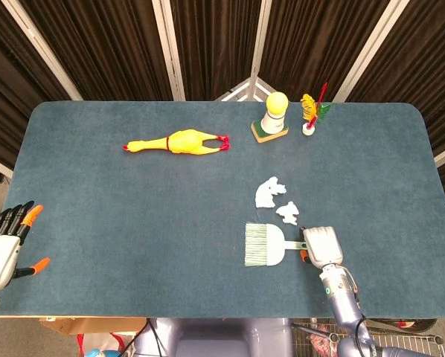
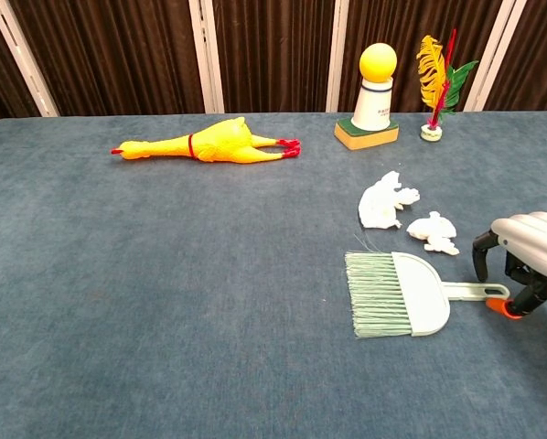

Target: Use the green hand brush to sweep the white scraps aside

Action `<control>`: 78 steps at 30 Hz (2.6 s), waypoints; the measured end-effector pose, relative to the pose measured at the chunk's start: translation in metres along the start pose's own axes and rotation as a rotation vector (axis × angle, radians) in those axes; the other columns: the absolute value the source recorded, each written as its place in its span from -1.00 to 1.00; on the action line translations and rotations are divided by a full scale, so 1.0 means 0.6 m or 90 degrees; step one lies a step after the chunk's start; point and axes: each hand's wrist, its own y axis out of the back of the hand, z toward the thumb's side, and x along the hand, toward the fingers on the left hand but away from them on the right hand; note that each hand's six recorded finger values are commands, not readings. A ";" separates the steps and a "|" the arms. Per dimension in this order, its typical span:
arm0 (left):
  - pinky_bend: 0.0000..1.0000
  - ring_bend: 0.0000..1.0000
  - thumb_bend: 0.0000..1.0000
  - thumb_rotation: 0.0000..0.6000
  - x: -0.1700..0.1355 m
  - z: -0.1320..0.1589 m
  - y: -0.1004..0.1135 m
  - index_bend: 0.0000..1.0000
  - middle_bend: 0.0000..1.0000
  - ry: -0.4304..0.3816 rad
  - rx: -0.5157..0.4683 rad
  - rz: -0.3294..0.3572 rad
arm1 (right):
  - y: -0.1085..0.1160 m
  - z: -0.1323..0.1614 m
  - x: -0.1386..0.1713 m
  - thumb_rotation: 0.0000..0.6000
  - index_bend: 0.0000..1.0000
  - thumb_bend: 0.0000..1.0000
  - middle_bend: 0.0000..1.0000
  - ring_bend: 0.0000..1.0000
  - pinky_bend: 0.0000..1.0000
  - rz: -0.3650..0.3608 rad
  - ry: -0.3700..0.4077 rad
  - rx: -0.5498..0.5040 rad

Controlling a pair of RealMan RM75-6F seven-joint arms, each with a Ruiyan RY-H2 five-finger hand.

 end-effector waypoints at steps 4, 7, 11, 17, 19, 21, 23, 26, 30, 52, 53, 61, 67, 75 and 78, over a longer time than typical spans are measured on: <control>-0.96 -1.00 -1.00 1.00 0.000 0.000 0.000 -1.00 -1.00 0.001 0.000 0.000 | -0.005 0.000 0.001 1.00 0.03 -0.35 0.98 0.96 0.61 0.004 0.000 0.000; -0.96 -1.00 -1.00 1.00 0.000 0.000 0.000 -1.00 -1.00 0.002 0.001 0.000 | -0.010 0.000 0.001 1.00 0.03 -0.35 0.98 0.96 0.61 0.007 -0.001 0.000; -0.96 -1.00 -1.00 1.00 0.000 0.000 0.000 -1.00 -1.00 0.002 0.000 0.000 | -0.015 0.000 0.000 1.00 0.03 -0.34 0.98 0.96 0.61 0.009 -0.004 -0.002; -0.96 -1.00 -1.00 1.00 0.001 -0.001 0.000 -1.00 -1.00 0.002 0.000 -0.001 | -0.010 0.005 -0.001 1.00 0.03 -0.34 0.98 0.96 0.61 -0.002 -0.003 -0.015; -0.96 -1.00 -1.00 1.00 0.001 0.000 0.000 -1.00 -1.00 0.002 0.000 -0.001 | -0.008 0.009 -0.001 1.00 0.03 -0.34 0.98 0.96 0.61 -0.003 0.000 -0.020; -0.96 -1.00 -1.00 1.00 0.001 0.000 0.000 -1.00 -1.00 0.002 0.000 -0.001 | -0.008 0.012 -0.001 1.00 0.03 -0.34 0.98 0.96 0.61 -0.003 0.002 -0.020; -0.96 -1.00 -1.00 1.00 0.001 0.000 0.000 -1.00 -1.00 0.002 0.000 0.000 | -0.008 0.018 0.000 1.00 0.03 -0.35 0.98 0.96 0.61 -0.002 0.006 -0.022; -0.96 -1.00 -1.00 1.00 0.001 0.000 0.000 -1.00 -1.00 0.002 0.000 0.000 | -0.008 0.024 0.000 1.00 0.03 -0.35 0.98 0.96 0.61 -0.002 0.011 -0.022; -0.96 -1.00 -1.00 1.00 0.001 -0.001 0.000 -1.00 -1.00 0.003 -0.001 0.000 | -0.008 0.031 -0.001 1.00 0.03 -0.35 0.98 0.96 0.61 -0.003 0.015 -0.021; -0.96 -1.00 -1.00 1.00 0.001 -0.002 -0.001 -1.00 -1.00 0.005 -0.004 -0.004 | 0.034 0.029 0.003 1.00 0.66 -0.01 0.99 0.96 0.61 -0.038 0.020 -0.015; -0.96 -1.00 -1.00 1.00 0.001 -0.002 -0.001 -1.00 -1.00 0.005 -0.003 -0.003 | 0.043 0.029 0.006 1.00 0.65 -0.01 0.99 0.96 0.61 -0.043 0.022 -0.014; -0.96 -1.00 -1.00 1.00 0.001 -0.001 -0.001 -1.00 -1.00 0.005 -0.003 -0.003 | 0.101 0.029 0.016 1.00 0.69 0.00 0.98 0.96 0.61 -0.077 0.034 0.014; -0.96 -1.00 -1.00 1.00 0.001 -0.001 0.000 -1.00 -1.00 0.005 -0.004 -0.003 | 0.139 0.031 0.016 1.00 0.69 0.00 0.98 0.96 0.61 -0.099 0.037 0.028; -0.96 -1.00 -1.00 1.00 0.002 -0.001 0.000 -1.00 -1.00 0.005 -0.008 -0.004 | 0.174 0.050 0.001 1.00 0.69 0.00 0.99 0.96 0.61 -0.114 0.044 0.034; -0.96 -1.00 -1.00 1.00 0.002 -0.002 0.000 -1.00 -1.00 0.005 -0.009 -0.005 | 0.178 0.060 -0.010 1.00 0.69 0.00 0.99 0.96 0.61 -0.111 0.044 0.032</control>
